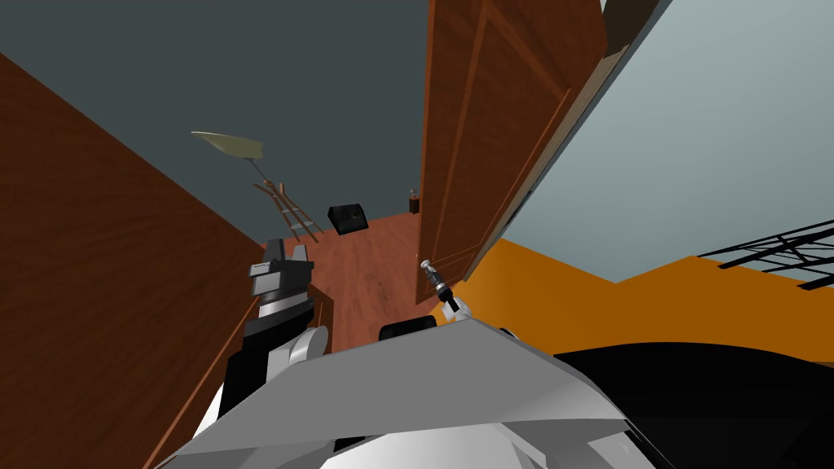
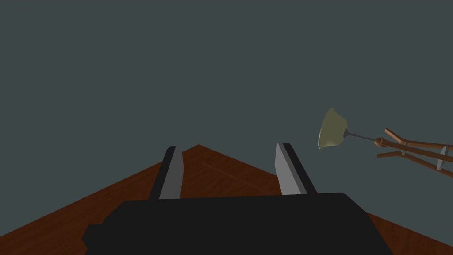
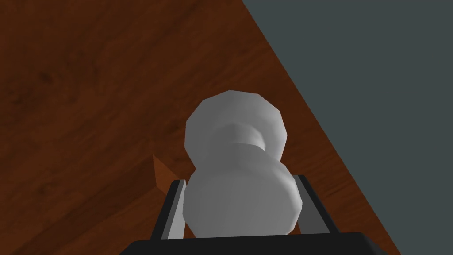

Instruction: Push the door open

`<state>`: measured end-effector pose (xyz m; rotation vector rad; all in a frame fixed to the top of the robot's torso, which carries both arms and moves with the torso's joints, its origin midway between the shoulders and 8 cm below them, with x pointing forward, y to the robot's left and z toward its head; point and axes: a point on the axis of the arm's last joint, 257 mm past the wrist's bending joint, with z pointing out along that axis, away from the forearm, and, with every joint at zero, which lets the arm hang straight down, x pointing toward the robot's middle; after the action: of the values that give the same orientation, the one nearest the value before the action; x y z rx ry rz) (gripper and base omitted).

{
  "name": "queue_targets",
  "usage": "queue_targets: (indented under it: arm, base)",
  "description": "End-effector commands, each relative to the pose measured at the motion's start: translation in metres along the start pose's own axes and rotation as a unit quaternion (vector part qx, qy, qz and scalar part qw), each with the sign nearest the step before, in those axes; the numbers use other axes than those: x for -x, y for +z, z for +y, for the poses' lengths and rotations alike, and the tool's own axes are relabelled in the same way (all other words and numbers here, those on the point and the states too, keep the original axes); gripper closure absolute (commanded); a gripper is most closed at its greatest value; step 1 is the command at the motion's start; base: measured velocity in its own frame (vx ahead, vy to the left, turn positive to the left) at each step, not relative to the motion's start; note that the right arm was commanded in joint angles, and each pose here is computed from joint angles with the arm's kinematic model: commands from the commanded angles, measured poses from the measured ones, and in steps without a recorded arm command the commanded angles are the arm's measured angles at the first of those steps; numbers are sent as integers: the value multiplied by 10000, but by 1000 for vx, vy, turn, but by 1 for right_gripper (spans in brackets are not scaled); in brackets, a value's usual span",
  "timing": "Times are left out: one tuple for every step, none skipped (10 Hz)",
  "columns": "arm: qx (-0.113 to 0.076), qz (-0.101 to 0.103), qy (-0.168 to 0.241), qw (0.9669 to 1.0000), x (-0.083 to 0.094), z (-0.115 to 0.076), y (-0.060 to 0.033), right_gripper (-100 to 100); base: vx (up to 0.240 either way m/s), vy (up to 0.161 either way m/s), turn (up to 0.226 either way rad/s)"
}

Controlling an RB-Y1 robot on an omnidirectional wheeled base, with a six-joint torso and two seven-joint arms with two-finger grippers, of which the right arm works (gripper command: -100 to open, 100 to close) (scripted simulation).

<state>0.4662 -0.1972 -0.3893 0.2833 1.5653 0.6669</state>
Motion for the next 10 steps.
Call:
queue_targets:
  arm:
    - [-10,-61,293,9996,47,-9,22,100]
    - [-10,-61,323,9995,47,-9,22,100]
    - [-30,-92,570,9983,61,-21,26,100]
    - [-50,-123,746,9971,76,-32,30,100]
    - [-49,-124,829,9965,76,-32,30,100]
    - [-68,-156,1050,9943,91,-45,34,100]
    - [-67,-156,1082,9940,91,-45,34,100]
    - [-84,-189,1326,9910,105,-57,38,100]
    - [-103,-224,1497,9884,120,-71,41,100]
    - [-101,-224,1589,9870,120,-71,41,100]
  base:
    - [37,17,1]
    - [31,10,-1]
    - [42,14,-6]
    - [64,25,-4]
    - [45,22,-2]
    - [41,26,-2]
    - [32,17,-6]
    - [38,16,-3]
    - [57,31,-4]
    - [44,19,-7]
